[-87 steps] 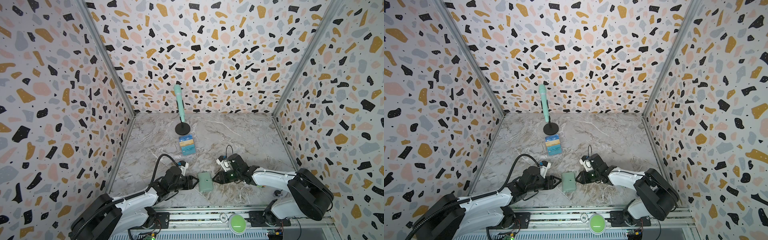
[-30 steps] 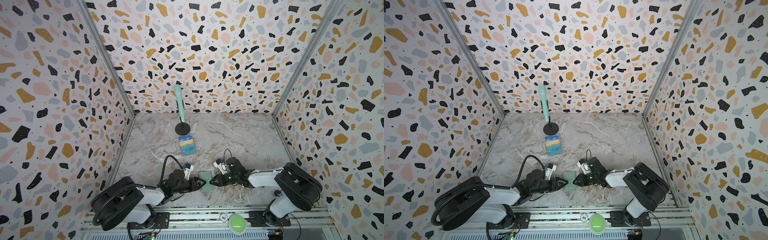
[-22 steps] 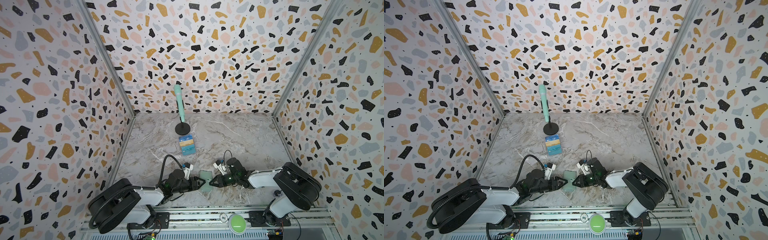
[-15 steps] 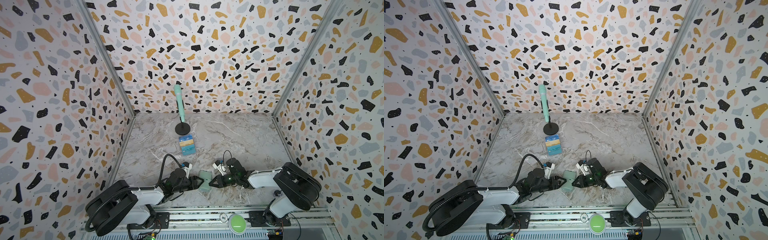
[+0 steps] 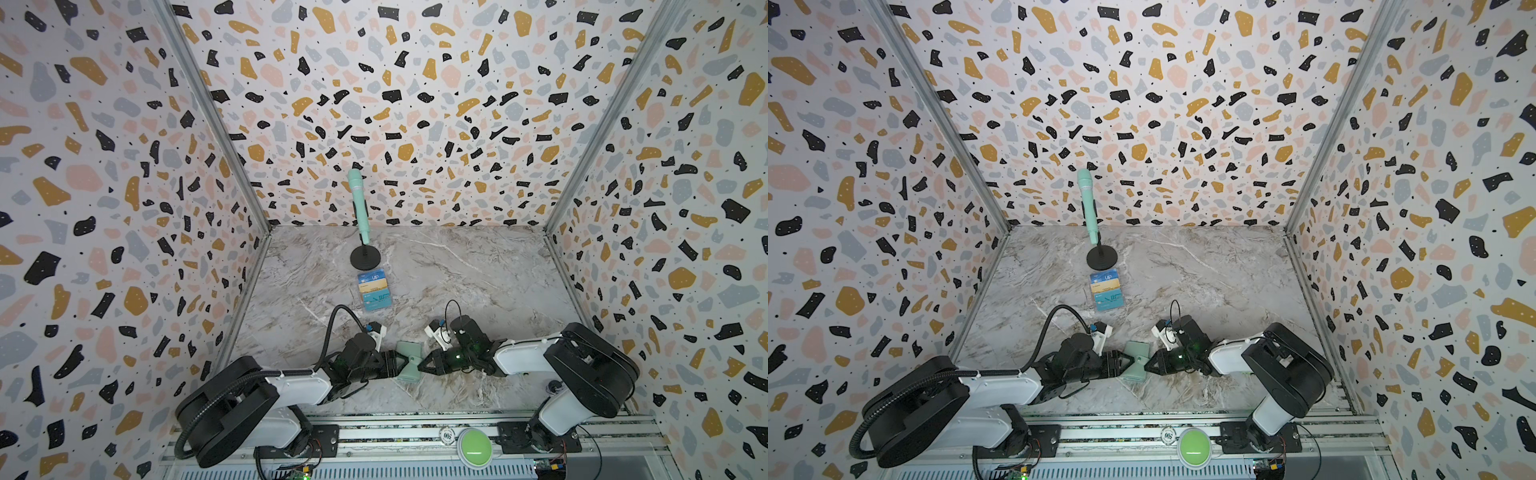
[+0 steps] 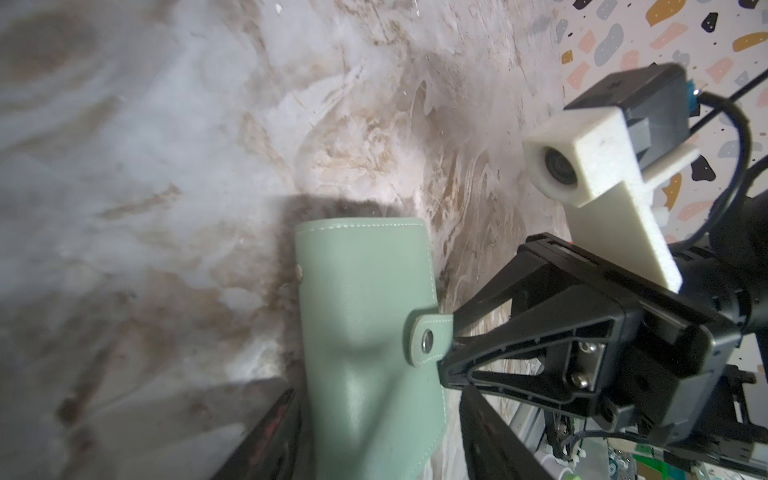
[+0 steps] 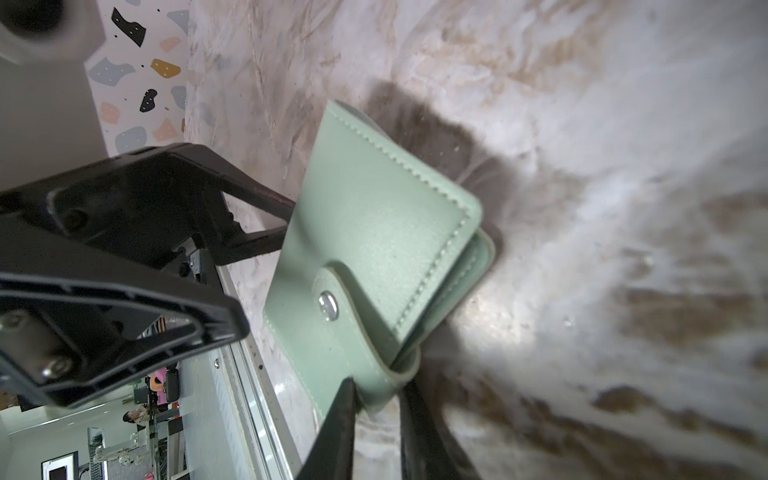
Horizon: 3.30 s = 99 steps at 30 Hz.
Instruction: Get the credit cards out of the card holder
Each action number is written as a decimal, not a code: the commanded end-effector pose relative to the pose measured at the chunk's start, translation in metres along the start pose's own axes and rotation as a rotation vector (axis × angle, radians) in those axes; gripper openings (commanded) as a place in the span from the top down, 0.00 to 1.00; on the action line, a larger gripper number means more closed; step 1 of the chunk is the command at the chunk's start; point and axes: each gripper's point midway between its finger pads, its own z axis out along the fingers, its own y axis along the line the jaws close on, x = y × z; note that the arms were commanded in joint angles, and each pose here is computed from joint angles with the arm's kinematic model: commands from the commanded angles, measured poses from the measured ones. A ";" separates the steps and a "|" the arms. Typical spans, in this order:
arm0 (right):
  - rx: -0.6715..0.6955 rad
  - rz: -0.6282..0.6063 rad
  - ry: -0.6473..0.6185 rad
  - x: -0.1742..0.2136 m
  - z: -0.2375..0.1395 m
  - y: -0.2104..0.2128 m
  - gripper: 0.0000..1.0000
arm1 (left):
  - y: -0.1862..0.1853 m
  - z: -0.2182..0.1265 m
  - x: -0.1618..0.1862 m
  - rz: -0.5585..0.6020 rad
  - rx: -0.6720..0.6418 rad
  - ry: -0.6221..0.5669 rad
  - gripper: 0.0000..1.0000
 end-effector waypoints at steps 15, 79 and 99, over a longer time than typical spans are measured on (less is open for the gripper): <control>0.003 -0.021 -0.056 -0.013 0.008 -0.005 0.85 | -0.033 -0.009 0.002 0.000 0.168 0.012 0.42; 0.180 -0.248 -0.253 -0.121 -0.005 0.069 0.63 | -0.050 -0.043 -0.085 0.238 -0.073 -0.313 0.99; 0.223 -0.238 -0.318 -0.122 -0.017 0.061 0.85 | -0.045 -0.048 -0.085 0.229 -0.094 -0.327 0.99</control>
